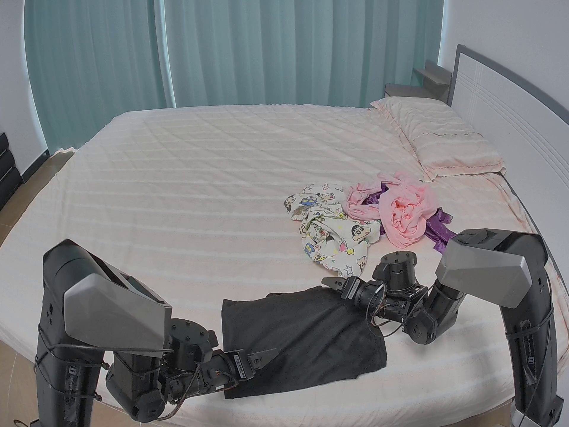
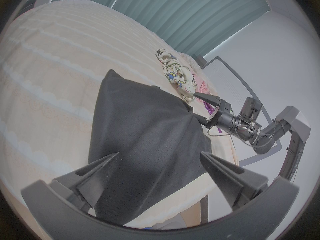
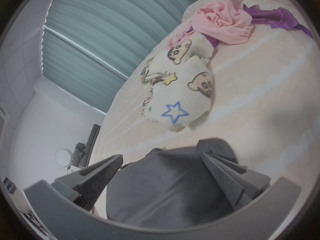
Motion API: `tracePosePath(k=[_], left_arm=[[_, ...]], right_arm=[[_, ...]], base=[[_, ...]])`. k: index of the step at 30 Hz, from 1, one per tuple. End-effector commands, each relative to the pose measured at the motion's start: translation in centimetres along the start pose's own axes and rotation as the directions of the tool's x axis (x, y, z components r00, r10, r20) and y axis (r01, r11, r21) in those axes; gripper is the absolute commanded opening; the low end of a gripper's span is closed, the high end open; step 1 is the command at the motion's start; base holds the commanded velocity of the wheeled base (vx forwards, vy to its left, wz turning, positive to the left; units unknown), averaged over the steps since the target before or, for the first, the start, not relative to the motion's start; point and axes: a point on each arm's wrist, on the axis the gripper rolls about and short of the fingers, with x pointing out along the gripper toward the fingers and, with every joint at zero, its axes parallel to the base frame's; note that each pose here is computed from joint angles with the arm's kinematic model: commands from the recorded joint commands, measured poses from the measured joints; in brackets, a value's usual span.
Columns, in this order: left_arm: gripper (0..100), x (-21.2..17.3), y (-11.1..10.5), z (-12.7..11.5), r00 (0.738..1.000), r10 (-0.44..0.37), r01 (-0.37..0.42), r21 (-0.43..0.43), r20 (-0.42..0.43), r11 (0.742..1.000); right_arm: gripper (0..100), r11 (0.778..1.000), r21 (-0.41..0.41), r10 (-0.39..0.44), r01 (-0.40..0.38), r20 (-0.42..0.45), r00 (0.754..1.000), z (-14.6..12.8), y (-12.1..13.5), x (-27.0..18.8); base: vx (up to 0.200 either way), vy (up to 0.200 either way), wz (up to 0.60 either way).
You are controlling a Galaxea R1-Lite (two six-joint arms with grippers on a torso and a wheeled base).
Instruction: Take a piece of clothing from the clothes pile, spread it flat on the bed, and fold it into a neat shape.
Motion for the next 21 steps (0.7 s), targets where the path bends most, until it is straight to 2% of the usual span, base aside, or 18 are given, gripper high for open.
tracePosePath(k=[1, 5, 6, 9, 12, 16, 18, 20, 21], left_arm=[[100, 0.6, 0.4, -0.5, 1.0, 0.004, -0.004, 0.007, -0.011, 1.0], [100, 0.6, 0.4, -0.5, 1.0, 0.004, -0.004, 0.005, -0.009, 1.0], [100, 0.5, 0.4, -0.4, 1.0, 0.003, -0.003, -0.005, -0.011, 1.0], [100, 0.3, 0.3, 0.0, 1.0, -0.006, 0.006, -0.012, 0.003, 1.0], [100, -0.1, 0.0, 0.6, 1.0, -0.02, 0.02, -0.032, 0.018, 0.999], [100, -0.4, -0.2, 1.2, 0.998, -0.034, 0.038, -0.091, 0.043, 0.995], [100, -0.7, 0.0, 2.0, 0.997, -0.033, 0.041, -0.12, 0.069, 0.992], [100, -0.9, 0.0, 2.4, 0.996, -0.041, 0.052, -0.143, 0.08, 0.988], [100, -1.2, 0.0, 2.8, 0.995, -0.063, 0.076, -0.174, 0.079, 0.982]], right_arm=[[100, 1.0, 0.007, -0.02, 0.02, 0.023, 1.0, 0.6, -0.7, 0.2], [100, 1.0, -0.009, -0.015, 0.015, 0.064, 0.998, 1.8, -0.2, -0.4], [100, 1.0, -0.025, -0.014, 0.017, 0.106, 0.994, 3.1, 0.3, -1.2], [100, 1.0, -0.03, -0.001, 0.005, 0.144, 0.99, 4.9, 1.2, -2.4], [100, 0.999, -0.036, -0.021, 0.026, 0.132, 0.991, 5.4, 1.6, -3.3], [100, 0.994, -0.036, -0.105, 0.107, 0.068, 0.992, 4.4, -0.1, -6.6], [100, 0.985, -0.09, -0.147, 0.145, -0.019, 0.989, 2.7, -1.8, -8.7], [100, 0.98, -0.133, -0.158, 0.146, -0.085, 0.984, 1.5, -3.2, -10.2], [100, 0.98, -0.155, -0.143, 0.122, -0.13, 0.981, 0.4, -4.1, -11.6]], base=[[0.0, 0.0, 0.0], [0.0, 0.0, 0.0], [0.0, 0.0, 0.0], [0.0, 0.0, 0.0], [0.0, 0.0, 0.0], [0.0, 0.0, 0.0], [0.0, 0.0, 0.0], [0.0, 0.0, 0.0], [0.0, 0.0, 0.0]])
